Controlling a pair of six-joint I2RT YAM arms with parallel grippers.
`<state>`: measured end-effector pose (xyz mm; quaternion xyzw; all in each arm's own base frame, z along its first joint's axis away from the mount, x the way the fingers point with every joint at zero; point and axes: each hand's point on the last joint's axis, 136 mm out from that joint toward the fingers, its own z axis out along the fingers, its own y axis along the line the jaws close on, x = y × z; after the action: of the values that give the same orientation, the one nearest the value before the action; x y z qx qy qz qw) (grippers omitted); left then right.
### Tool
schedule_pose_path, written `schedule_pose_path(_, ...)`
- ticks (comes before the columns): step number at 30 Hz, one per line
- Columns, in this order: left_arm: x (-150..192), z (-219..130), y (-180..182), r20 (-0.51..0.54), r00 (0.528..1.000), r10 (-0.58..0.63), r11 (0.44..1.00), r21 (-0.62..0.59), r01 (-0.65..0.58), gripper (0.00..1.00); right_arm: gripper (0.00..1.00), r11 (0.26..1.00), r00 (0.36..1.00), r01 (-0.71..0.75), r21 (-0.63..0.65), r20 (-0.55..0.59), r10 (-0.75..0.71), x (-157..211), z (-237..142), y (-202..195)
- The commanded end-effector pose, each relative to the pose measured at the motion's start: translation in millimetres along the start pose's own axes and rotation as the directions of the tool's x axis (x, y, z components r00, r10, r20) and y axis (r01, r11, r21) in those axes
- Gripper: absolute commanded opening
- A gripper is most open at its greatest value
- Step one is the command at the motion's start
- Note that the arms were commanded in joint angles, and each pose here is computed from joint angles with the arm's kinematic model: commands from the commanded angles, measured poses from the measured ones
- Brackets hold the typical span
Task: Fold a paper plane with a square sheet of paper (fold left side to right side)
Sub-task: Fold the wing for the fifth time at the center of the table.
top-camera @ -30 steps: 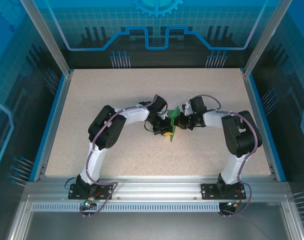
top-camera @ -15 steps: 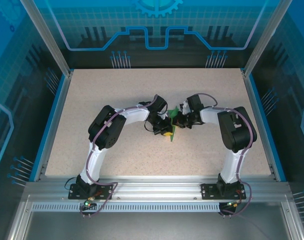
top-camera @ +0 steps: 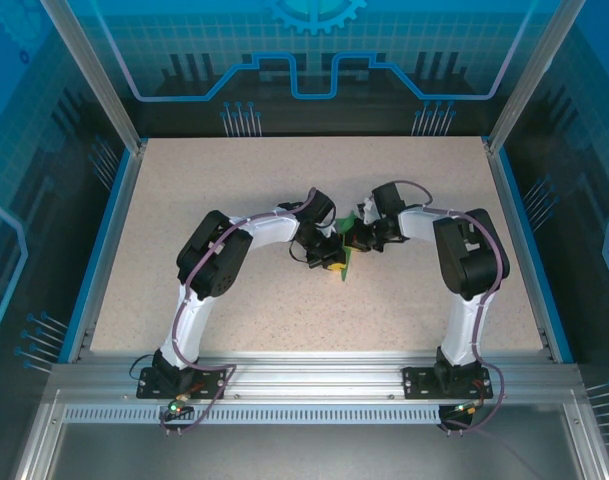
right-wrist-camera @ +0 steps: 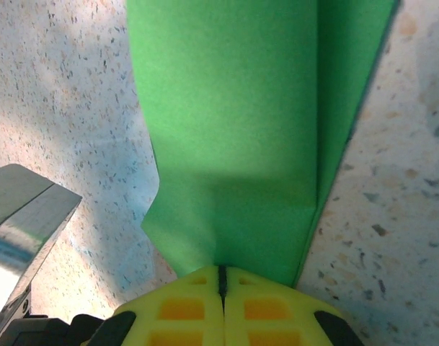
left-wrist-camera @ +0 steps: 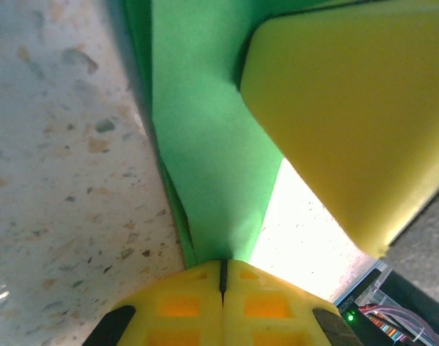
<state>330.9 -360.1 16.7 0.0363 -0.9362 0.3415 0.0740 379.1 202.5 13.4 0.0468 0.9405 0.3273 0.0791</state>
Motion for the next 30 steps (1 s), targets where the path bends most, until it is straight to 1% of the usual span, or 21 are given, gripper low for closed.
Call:
schedule_pose_path(1,15,16,39,-0.056,0.996,-0.075,0.989,-0.129,0.067,0.00,0.06,0.998,0.998,0.003,0.064,0.060,-0.007,-25,-1,-21)
schedule_pose_path(5,14,17,39,-0.058,0.995,-0.076,0.989,-0.128,0.068,0.00,0.06,0.998,0.998,0.001,0.060,0.057,-0.004,-31,0,-21)
schedule_pose_path(11,15,16,39,-0.057,0.996,-0.071,0.989,-0.134,0.063,0.00,0.06,0.997,0.999,-0.001,0.072,0.049,-0.002,-31,0,-25)
schedule_pose_path(18,15,17,40,-0.060,0.995,-0.078,0.988,-0.140,0.069,0.00,0.06,0.997,0.998,0.014,0.070,0.063,-0.018,-45,-5,-21)
schedule_pose_path(25,15,17,41,-0.063,0.995,-0.079,0.987,-0.142,0.070,0.00,0.06,0.996,0.998,0.006,0.088,0.058,-0.012,-55,-1,-29)
schedule_pose_path(30,15,17,41,-0.063,0.995,-0.079,0.987,-0.143,0.070,0.00,0.06,0.996,0.997,-0.004,0.085,0.076,-0.003,-68,-2,-33)
